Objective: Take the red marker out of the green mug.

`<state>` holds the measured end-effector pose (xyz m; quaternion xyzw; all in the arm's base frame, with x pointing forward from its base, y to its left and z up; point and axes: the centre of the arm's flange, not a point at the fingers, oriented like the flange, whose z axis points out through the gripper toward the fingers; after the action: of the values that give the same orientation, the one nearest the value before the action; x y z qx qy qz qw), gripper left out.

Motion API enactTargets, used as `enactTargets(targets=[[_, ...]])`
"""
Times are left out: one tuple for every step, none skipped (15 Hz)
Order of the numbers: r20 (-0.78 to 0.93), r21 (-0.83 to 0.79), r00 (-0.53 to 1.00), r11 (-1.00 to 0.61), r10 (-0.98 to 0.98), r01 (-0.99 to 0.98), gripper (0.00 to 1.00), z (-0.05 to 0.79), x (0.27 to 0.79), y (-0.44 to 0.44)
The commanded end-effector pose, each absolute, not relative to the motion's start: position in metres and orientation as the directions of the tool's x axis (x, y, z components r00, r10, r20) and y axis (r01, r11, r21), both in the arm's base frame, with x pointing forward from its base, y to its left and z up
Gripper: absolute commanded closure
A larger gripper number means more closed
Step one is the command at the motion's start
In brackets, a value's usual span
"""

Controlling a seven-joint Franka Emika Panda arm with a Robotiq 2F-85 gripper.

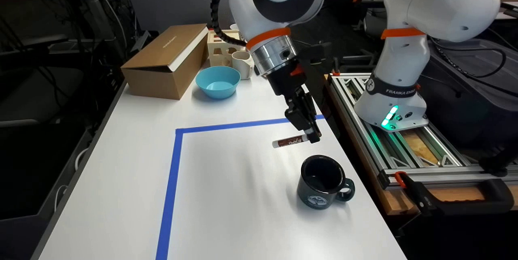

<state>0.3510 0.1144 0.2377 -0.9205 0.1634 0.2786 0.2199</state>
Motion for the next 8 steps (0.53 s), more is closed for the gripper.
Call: enactTargets(targets=[[-0.526, -0.280, 0.805, -0.839, -0.272, -0.466, 0.95, 0.223, 0.363, 0.089], [-0.511, -0.269, 0.807, -0.837, -0.296, -0.477, 0.95, 0.220, 0.366, 0.084], [-0.502, -0.256, 0.805, -0.835, -0.317, -0.488, 0.95, 0.214, 0.370, 0.079], [-0.488, -0.238, 0.804, -0.834, -0.340, -0.497, 0.95, 0.209, 0.373, 0.074], [-0.474, -0.219, 0.802, -0.834, -0.362, -0.506, 0.95, 0.204, 0.375, 0.070], [-0.462, -0.195, 0.800, -0.836, -0.383, -0.514, 0.95, 0.196, 0.379, 0.066], [-0.451, -0.172, 0.795, -0.835, -0.405, -0.523, 0.95, 0.191, 0.380, 0.063], [-0.440, -0.145, 0.791, -0.835, -0.426, -0.531, 0.95, 0.183, 0.382, 0.059]])
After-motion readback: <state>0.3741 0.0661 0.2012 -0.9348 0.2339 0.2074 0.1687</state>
